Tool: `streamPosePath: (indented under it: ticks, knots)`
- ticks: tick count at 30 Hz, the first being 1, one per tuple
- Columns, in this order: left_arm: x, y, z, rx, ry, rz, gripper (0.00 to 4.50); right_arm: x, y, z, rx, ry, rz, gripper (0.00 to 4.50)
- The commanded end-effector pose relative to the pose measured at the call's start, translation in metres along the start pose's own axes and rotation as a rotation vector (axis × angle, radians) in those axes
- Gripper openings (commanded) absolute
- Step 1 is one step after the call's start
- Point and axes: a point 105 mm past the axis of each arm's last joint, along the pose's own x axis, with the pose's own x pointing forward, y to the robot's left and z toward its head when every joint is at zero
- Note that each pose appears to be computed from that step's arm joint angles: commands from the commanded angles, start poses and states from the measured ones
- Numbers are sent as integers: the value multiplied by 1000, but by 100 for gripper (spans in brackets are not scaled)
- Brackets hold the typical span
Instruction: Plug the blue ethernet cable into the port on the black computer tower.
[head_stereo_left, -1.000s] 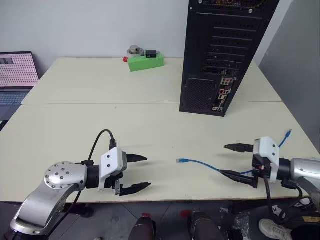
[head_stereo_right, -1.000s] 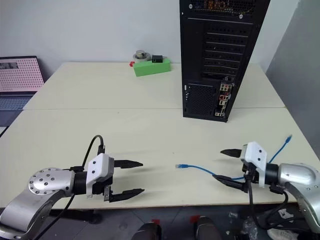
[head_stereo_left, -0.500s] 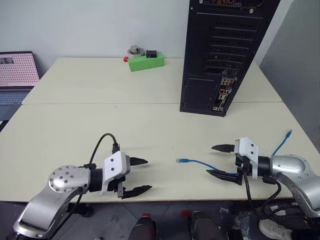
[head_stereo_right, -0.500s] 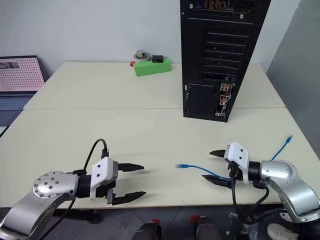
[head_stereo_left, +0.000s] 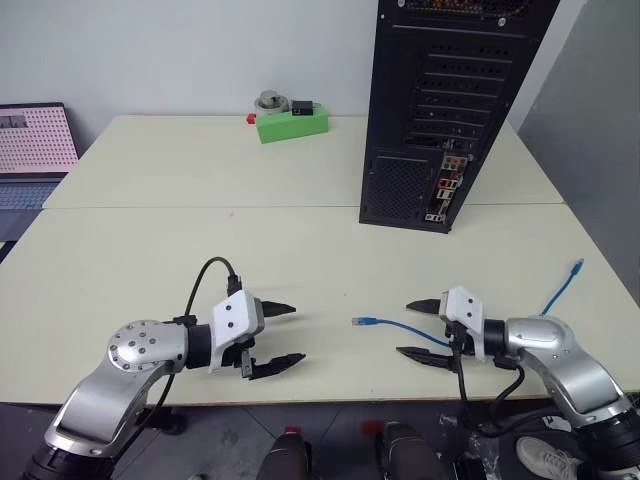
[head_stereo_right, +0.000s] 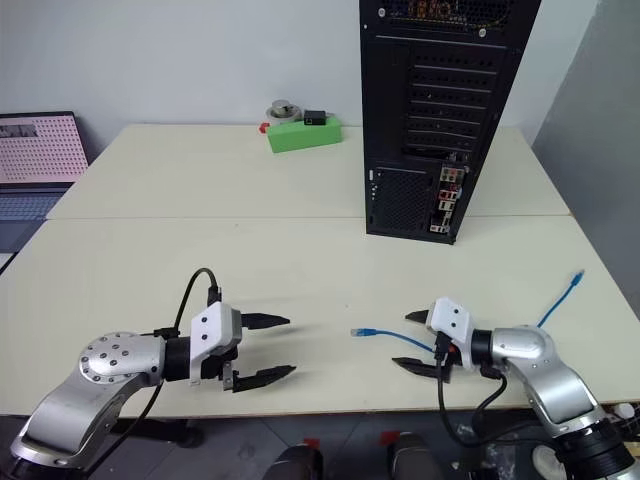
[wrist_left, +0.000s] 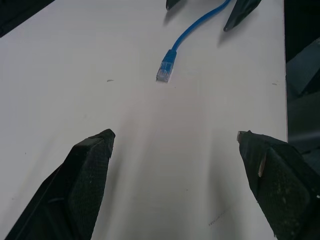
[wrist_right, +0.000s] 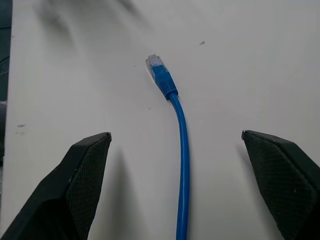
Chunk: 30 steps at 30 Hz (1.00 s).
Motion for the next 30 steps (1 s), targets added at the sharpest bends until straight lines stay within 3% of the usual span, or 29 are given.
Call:
streamPosePath:
  ticks: [1,17,30]
  knots:
    - [2,1,5,36,-21,-6,421,5,-4,8,-43,-23,-1,402]
    - [25,12,8,57,-71,20,421,23,-7,10,-89,-6,3,7]
    - [55,24,15,92,-115,-14,421,26,0,59,-184,-92,42,2]
